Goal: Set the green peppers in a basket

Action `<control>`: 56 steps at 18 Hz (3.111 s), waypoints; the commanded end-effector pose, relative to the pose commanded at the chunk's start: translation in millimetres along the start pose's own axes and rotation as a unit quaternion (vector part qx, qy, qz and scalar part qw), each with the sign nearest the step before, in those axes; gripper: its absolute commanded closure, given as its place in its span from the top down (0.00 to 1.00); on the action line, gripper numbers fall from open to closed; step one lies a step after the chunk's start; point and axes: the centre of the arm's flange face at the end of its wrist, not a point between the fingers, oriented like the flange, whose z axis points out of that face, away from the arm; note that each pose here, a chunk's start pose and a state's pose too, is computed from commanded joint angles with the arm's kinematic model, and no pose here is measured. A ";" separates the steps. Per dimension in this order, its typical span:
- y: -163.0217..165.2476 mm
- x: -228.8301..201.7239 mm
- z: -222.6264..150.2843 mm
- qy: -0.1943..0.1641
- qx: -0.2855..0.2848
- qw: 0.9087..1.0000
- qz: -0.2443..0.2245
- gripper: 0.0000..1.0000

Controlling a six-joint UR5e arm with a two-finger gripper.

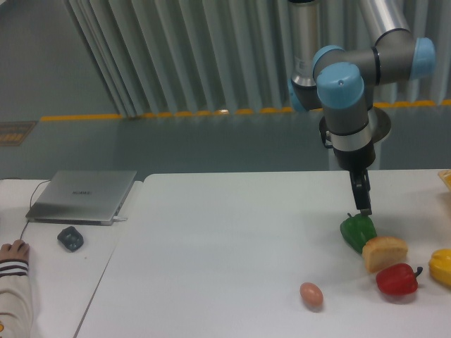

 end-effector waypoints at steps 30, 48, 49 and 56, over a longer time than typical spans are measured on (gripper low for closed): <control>-41.5 12.7 -81.4 -0.083 -0.007 0.996 -0.001 1.00; -53.8 9.1 -73.2 -0.078 -0.005 0.997 0.008 1.00; -53.8 9.1 -73.2 -0.078 -0.005 0.997 0.009 1.00; -53.9 7.9 -72.4 -0.078 -0.005 0.997 0.009 1.00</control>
